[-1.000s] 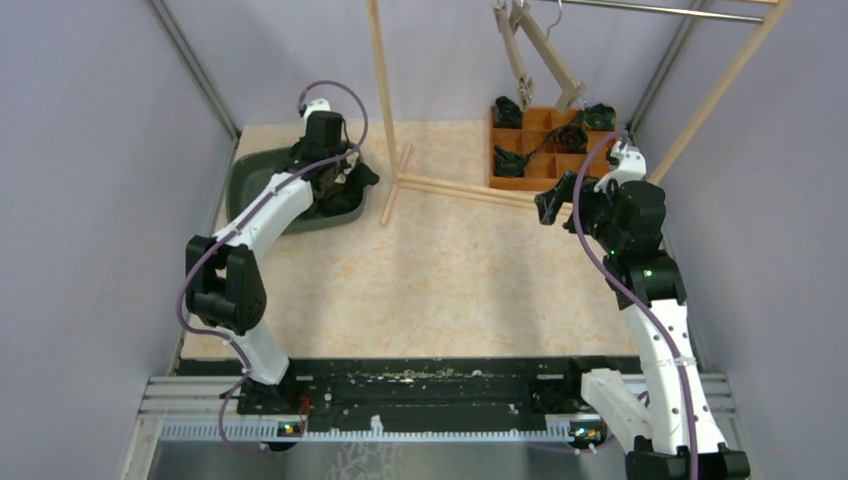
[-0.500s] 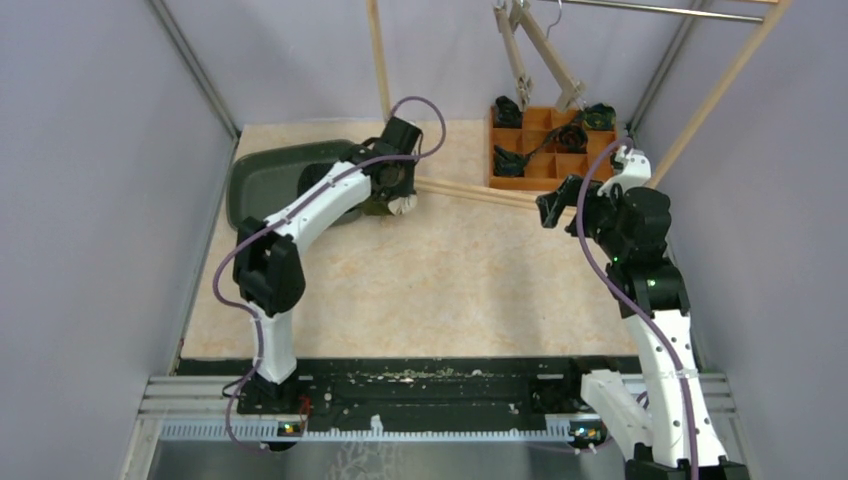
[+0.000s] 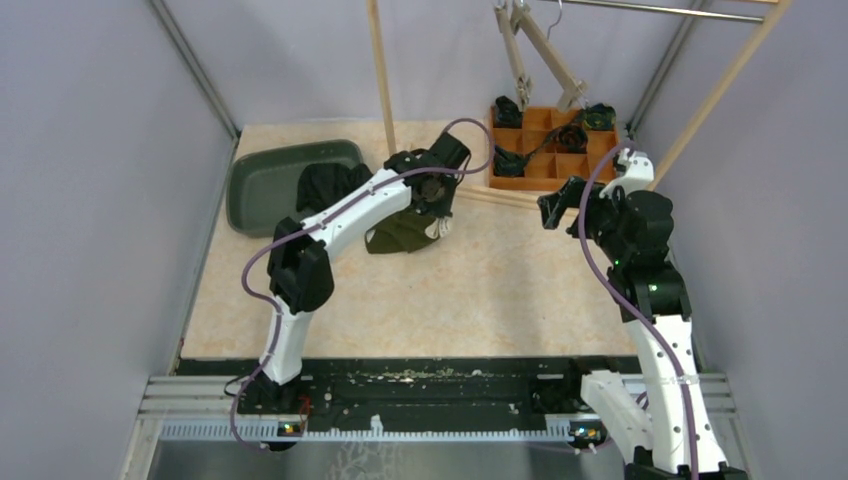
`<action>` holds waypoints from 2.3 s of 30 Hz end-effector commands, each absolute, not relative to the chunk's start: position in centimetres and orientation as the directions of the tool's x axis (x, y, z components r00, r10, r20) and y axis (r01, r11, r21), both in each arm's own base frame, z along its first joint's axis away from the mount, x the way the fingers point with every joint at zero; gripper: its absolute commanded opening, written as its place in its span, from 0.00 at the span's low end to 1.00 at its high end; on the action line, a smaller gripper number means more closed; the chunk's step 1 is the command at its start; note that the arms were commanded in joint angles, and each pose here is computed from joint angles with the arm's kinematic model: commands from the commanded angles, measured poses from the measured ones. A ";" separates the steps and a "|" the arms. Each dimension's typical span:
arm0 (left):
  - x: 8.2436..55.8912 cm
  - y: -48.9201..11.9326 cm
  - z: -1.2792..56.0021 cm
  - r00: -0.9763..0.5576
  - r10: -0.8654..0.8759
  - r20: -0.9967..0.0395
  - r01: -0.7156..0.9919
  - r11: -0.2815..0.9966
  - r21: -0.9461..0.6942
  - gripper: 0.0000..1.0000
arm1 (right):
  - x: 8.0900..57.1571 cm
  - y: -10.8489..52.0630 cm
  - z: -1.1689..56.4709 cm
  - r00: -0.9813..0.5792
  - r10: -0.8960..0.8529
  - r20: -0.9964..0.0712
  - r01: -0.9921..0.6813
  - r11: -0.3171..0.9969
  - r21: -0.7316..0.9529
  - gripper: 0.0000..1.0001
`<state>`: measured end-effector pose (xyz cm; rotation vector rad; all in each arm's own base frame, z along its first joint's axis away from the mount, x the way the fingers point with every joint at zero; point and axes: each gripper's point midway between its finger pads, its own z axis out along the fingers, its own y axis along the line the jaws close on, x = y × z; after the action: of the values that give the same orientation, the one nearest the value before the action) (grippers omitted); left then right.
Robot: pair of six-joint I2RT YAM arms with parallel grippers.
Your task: Clip the underwear to the hanger
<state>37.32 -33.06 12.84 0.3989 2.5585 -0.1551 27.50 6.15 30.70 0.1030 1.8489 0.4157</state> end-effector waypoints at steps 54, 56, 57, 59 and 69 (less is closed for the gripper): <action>28.0 -38.1 13.6 -0.624 0.346 -0.701 0.557 0.826 -0.089 0.80 | 27.2 5.1 32.9 -0.238 0.258 -0.936 -0.115 0.950 0.291 0.96; 28.4 -37.7 12.7 -0.624 0.347 -0.700 0.564 0.821 -0.095 0.79 | 27.2 5.2 32.8 -0.240 0.260 -0.935 -0.117 0.949 0.294 0.96; 28.7 -37.5 12.4 -0.622 0.346 -0.703 0.561 0.822 -0.092 0.79 | 27.2 5.2 32.8 -0.241 0.261 -0.935 -0.117 0.948 0.295 0.96; 29.6 -36.9 11.8 -0.622 0.334 -0.708 0.532 0.844 -0.069 0.79 | 27.1 5.2 32.8 -0.240 0.260 -0.935 -0.116 0.949 0.294 0.96; 34.6 -34.7 8.2 -0.697 0.228 -0.679 0.381 0.921 -0.082 0.77 | 27.0 5.0 32.7 -0.240 0.262 -0.935 -0.105 0.950 0.293 0.96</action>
<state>32.58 -34.05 7.74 0.5209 2.3858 -0.2002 27.10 5.04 30.15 0.1335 1.8590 0.3504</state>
